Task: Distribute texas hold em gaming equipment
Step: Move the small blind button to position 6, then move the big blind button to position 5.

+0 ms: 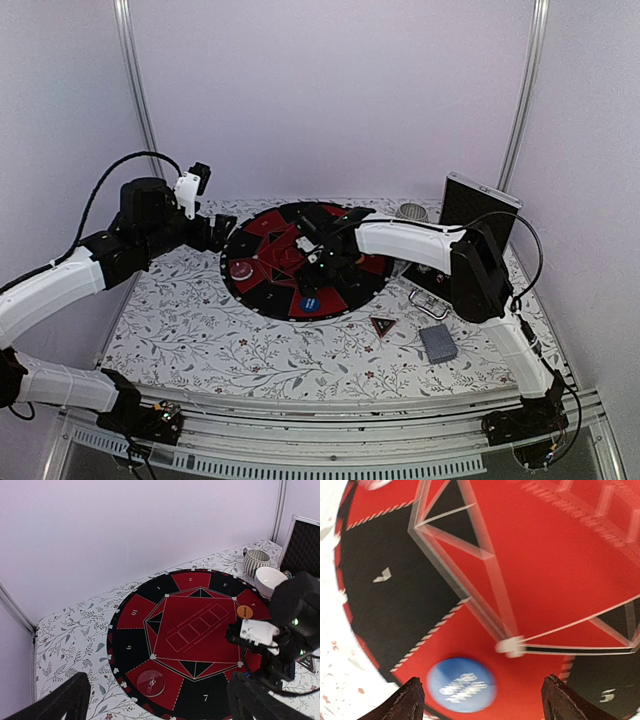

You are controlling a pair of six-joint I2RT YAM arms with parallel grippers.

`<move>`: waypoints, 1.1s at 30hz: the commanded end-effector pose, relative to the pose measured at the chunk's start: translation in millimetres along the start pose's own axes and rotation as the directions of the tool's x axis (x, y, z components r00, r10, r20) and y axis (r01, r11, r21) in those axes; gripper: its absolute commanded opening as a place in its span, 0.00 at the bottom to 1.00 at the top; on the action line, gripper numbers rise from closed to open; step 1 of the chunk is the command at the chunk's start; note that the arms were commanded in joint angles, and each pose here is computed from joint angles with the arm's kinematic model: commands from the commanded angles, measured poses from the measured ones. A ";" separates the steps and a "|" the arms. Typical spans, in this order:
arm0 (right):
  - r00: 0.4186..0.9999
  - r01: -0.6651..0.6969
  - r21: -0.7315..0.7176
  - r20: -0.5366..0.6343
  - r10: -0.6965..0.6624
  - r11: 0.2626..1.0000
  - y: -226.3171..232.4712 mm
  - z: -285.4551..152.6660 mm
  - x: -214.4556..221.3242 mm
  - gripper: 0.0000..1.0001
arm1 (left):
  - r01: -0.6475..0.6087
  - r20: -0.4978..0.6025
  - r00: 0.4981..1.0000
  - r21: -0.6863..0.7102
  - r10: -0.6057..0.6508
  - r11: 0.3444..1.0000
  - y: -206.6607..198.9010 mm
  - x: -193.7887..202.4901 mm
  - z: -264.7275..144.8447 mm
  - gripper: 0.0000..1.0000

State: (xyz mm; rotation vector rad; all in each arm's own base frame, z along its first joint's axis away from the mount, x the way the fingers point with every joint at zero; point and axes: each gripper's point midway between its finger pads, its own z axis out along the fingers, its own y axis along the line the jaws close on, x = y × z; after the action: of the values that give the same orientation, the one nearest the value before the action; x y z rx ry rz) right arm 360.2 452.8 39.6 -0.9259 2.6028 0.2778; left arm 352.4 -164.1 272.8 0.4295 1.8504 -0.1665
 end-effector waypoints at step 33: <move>0.997 -0.079 0.240 0.038 0.072 0.968 -181.5 30.8 -21.0 0.76 | -0.013 -0.011 1.000 0.000 0.013 1.000 2.5 6.4 4.5 0.98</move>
State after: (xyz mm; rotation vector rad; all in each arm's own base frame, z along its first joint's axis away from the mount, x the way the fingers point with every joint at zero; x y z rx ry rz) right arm 514.0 366.5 21.3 -0.6969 2.4856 0.1359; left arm 354.2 -164.2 268.9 0.4403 1.8583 -0.1561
